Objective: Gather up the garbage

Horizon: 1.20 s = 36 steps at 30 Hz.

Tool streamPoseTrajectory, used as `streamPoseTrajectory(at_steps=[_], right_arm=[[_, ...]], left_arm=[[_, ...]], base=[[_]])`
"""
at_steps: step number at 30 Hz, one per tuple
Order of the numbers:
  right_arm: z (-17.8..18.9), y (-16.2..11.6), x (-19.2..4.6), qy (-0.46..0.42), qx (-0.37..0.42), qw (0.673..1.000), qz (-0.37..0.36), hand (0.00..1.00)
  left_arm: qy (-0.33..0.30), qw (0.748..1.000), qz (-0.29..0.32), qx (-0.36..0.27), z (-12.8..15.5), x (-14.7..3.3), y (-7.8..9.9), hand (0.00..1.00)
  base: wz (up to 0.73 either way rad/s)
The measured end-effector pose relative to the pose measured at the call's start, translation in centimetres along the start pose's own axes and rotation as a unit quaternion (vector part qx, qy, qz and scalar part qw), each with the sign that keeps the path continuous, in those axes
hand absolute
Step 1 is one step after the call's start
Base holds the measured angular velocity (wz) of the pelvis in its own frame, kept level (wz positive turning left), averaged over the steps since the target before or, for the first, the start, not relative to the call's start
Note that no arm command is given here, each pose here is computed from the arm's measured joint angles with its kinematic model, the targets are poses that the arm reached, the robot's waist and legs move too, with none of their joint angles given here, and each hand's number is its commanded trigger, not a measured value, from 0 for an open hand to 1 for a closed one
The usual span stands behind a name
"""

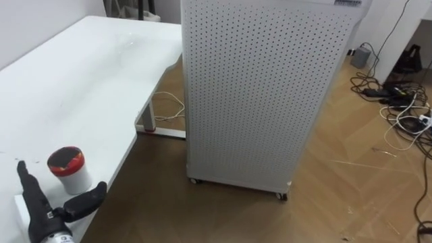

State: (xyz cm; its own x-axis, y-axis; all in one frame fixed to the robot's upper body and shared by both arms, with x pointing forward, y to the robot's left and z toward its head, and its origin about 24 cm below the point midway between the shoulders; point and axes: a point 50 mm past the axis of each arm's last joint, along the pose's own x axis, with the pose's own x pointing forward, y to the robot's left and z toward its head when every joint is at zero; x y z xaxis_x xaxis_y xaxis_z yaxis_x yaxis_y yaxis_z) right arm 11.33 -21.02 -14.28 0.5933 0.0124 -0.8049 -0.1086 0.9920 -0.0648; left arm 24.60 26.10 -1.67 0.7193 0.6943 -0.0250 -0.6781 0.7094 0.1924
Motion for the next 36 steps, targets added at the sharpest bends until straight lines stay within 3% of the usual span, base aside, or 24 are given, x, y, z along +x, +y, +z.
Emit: streamPoseTrajectory(at_steps=[6, 10, 23, 24, 25, 26, 27, 36], right_arm=[[0.2, 0.2, 0.1, -0.003, -0.005, 1.000, 0.005, 1.00], [0.7, 0.3, 0.1, -0.014, -0.019, 1.000, 0.009, 1.00], [1.7, 0.3, 0.4, -0.029, -0.043, 0.999, -0.002, 1.00], [1.7, 0.3, 0.4, -0.030, -0.044, 0.999, -0.002, 1.00], [1.8, 0.3, 0.4, -0.030, -0.044, 0.999, -0.003, 1.00], [1.8, 0.3, 0.4, -0.030, -0.045, 0.999, -0.002, 1.00], [1.8, 0.3, 0.4, -0.030, -0.046, 0.999, -0.002, 1.00], [1.9, 0.4, 0.4, -0.032, -0.047, 0.998, -0.001, 1.00]], left_arm=[[0.013, 0.999, 0.011, -0.034, 0.6, 0.7, -0.3, 0.00], [0.018, 0.998, 0.026, -0.051, 1.3, 2.2, 0.0, 0.00], [0.008, 0.999, 0.030, -0.043, 2.7, 4.0, -0.5, 0.00], [0.007, 0.999, 0.030, -0.042, 2.7, 4.1, -0.5, 0.04], [0.006, 0.999, 0.030, -0.042, 2.8, 4.2, -0.4, 0.53], [0.004, 0.999, 0.030, -0.041, 2.9, 4.3, -0.3, 0.96], [0.003, 0.999, 0.029, -0.040, 2.9, 4.3, -0.3, 1.00], [-0.012, 0.997, 0.056, -0.045, 4.0, 5.5, 1.1, 1.00]], base=[[-0.01], [-0.04], [0.00], [0.00], [0.00], [0.00], [0.00], [0.00]])
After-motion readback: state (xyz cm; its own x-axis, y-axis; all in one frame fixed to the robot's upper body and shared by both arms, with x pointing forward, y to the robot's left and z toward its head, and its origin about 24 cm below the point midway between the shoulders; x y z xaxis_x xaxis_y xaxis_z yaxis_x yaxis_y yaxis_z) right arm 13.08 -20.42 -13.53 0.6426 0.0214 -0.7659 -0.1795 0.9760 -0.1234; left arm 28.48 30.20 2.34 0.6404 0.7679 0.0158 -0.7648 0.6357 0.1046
